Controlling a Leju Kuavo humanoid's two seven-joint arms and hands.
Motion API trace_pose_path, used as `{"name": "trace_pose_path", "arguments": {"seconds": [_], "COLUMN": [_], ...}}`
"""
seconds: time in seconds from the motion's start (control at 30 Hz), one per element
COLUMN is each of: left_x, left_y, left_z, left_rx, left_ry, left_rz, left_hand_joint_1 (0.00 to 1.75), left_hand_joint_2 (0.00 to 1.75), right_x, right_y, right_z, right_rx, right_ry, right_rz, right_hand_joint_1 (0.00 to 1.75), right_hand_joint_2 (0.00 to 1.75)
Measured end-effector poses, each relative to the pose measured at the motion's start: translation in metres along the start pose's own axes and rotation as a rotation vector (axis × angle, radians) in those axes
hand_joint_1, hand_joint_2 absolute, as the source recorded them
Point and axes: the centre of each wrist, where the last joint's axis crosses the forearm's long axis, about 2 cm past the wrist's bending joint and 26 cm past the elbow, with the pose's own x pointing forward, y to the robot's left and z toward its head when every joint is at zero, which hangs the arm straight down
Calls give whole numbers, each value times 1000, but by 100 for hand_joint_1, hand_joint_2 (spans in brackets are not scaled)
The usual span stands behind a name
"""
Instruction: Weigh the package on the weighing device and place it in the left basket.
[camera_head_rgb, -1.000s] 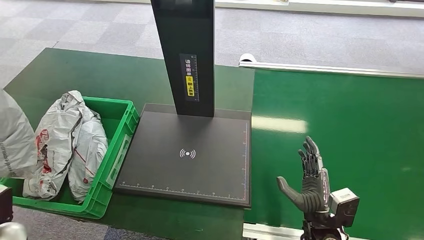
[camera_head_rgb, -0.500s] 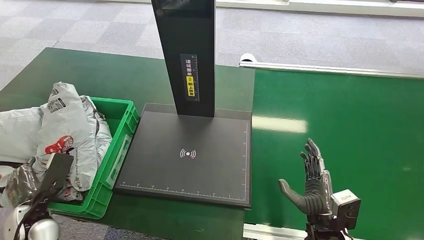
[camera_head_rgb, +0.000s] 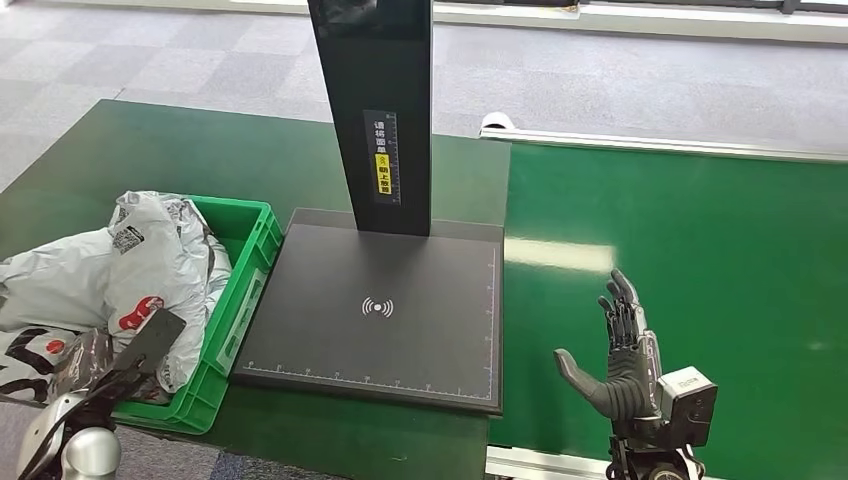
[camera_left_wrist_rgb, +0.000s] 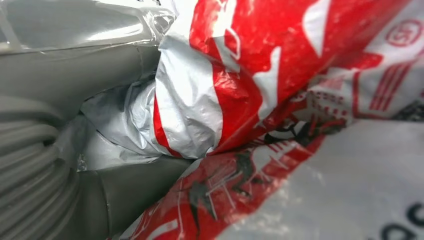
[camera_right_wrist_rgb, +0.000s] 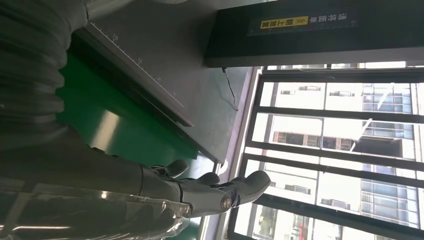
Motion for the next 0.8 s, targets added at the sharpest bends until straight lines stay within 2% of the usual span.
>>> {"name": "trace_pose_path", "arguments": {"seconds": [0.1,0.13,0.4,0.8], "left_x": [-1,-1,1,4], "left_y": [-1,-1,-3,-5], "left_z": [-1,-1,4,5], "left_rx": [-12,-4,254,268], "left_ry": [-7,-7,-69,-72], "left_rz": [-3,-3,88,99], "left_hand_joint_1": [10,0,0,0], "left_hand_joint_2": [175,175,175,175], "right_x": [0,0,-1,-2], "right_y": [0,0,3,5], "right_z": [0,0,4,6], "right_rx": [-2,-4,-15,-18], "right_ry": [2,3,19,21], "right_rz": [0,0,-8,-13], "right_hand_joint_1": [0,0,0,0], "right_hand_joint_2": [175,175,175,175]}}
